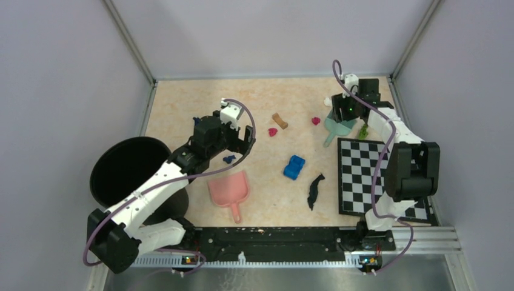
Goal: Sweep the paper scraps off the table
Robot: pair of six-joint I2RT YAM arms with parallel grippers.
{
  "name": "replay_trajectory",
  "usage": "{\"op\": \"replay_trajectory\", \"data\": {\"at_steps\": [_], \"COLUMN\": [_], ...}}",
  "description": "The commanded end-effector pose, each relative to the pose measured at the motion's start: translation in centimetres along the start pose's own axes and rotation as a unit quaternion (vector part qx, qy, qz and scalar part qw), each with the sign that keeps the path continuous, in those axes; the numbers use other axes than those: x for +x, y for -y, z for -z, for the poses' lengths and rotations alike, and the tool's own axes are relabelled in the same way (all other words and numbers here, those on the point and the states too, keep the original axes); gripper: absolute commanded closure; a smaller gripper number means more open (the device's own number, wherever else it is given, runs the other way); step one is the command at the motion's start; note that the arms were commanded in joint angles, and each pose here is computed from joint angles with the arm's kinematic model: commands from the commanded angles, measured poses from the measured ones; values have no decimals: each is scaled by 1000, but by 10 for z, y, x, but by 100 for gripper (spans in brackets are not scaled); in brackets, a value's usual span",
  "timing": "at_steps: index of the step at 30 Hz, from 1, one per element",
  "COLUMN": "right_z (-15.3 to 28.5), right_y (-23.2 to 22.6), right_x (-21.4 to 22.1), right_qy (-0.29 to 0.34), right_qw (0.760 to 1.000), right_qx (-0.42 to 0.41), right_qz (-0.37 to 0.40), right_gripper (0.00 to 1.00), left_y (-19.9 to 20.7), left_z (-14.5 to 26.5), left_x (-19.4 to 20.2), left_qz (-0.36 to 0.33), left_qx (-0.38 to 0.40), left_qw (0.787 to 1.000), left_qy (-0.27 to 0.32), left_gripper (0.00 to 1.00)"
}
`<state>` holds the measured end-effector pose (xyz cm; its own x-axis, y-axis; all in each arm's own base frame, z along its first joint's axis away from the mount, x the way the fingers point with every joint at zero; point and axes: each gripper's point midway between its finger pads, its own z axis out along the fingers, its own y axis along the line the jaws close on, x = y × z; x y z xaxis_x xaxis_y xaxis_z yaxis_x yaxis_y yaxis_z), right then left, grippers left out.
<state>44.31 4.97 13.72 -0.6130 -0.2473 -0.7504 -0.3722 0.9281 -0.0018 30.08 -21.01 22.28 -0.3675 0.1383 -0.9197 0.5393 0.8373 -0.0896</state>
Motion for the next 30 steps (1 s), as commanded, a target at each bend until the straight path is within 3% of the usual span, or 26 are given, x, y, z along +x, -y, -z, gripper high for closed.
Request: {"op": "replay_trajectory", "data": {"at_steps": [1, 4, 7, 9, 11, 15, 21, 30], "right_z": [-16, -34, -50, -56, -60, -74, -84, -93], "right_y": [-4, -16, -27, -34, -37, -40, -30, -22], "right_x": [-14, -1, 13, 15, 14, 24, 28, 40], "right_qy": [7, -8, -38, -44, -42, -72, -93, -117], "right_qw": [1000, 1000, 998, 997, 996, 994, 992, 990], "right_qx": [-8, -18, -8, -10, -14, -15, 6, 27], "right_qz": [16, 16, 52, 68, 74, 84, 82, 76], "right_gripper": [44, 49, 55, 56, 56, 61, 65, 67], "left_y": [-3, -3, -31, -44, -42, -38, -43, -16], "left_z": [8, 5, 5, 5, 5, 12, 4, 10], "left_x": [-38, -40, -30, -26, -27, -43, -42, -45], "left_qz": [-29, -16, 11, -23, -75, -41, 13, -26], "left_qx": [-12, -16, -93, -123, -109, -103, -126, -59], "left_qw": [998, 998, 993, 988, 986, 984, 985, 989], "left_qy": [52, 57, 78, 91, 99, 137, 117, 130], "left_gripper": [1, 1, 1, 1, 1, 1, 1, 1]}}
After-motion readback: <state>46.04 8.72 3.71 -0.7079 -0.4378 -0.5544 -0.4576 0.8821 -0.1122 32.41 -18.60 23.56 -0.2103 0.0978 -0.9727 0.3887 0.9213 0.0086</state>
